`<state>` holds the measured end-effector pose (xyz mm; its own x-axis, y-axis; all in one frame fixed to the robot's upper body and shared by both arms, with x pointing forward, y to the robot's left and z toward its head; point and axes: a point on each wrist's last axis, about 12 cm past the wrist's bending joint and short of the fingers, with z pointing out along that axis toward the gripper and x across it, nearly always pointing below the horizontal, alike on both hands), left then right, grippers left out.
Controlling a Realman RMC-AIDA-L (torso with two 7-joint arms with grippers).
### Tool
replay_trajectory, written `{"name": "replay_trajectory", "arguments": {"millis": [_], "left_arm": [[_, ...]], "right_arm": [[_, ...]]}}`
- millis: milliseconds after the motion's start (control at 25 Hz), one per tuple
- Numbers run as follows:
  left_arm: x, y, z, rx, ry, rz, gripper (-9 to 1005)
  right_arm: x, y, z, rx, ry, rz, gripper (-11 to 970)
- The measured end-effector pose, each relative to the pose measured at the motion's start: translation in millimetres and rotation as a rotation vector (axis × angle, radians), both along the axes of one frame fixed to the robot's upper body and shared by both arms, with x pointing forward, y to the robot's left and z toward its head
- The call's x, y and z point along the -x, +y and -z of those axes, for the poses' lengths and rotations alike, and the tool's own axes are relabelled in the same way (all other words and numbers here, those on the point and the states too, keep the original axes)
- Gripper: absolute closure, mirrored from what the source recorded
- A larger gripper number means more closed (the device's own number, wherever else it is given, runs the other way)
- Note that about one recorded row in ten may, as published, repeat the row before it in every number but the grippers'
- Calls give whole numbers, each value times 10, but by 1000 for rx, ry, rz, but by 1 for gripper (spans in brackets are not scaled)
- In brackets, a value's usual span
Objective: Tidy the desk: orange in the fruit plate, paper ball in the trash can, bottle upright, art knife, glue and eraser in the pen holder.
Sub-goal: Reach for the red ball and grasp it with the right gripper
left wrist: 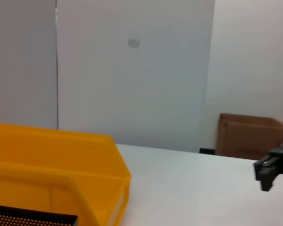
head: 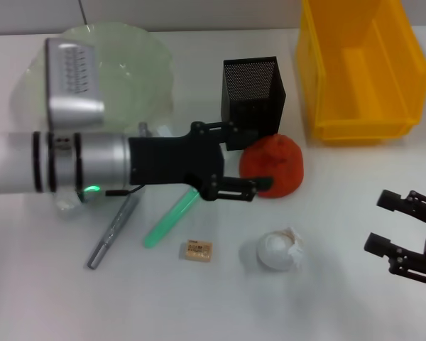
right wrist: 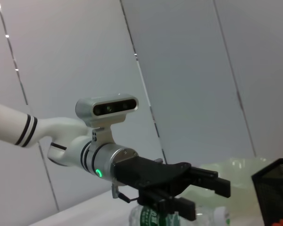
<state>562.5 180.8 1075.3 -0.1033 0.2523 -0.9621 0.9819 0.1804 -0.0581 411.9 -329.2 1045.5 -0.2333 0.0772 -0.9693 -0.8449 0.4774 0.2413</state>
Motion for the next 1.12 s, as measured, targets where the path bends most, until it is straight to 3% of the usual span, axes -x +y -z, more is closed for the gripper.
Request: {"name": "replay_trajectory", "arguments": {"millis": [240, 280, 360, 680, 800, 960, 1000, 1120], "left_arm": [[-34, -37, -4, -8, 0, -6, 197], [-133, -127, -24, -27, -7, -30, 197], [-155, -159, -25, -47, -14, -24, 198], [-159, -207, -22, -38, -13, -32, 201], [-110, -141, -60, 17, -20, -31, 202], [82, 116, -131, 106, -65, -5, 203], [205, 274, -138, 145, -79, -15, 203], [295, 387, -132, 175, -84, -36, 204]], "right_arm": [[60, -44, 14, 8, 12, 17, 168], [72, -51, 18, 8, 14, 21, 169], [87, -71, 19, 7, 15, 34, 169], [110, -129, 10, 1, 12, 71, 169], [40, -139, -23, -3, -3, 86, 169], [-77, -116, -55, -1, 3, 79, 168], [-167, -102, -61, 9, 13, 85, 168], [-262, -90, -57, 24, 30, 98, 168]]}}
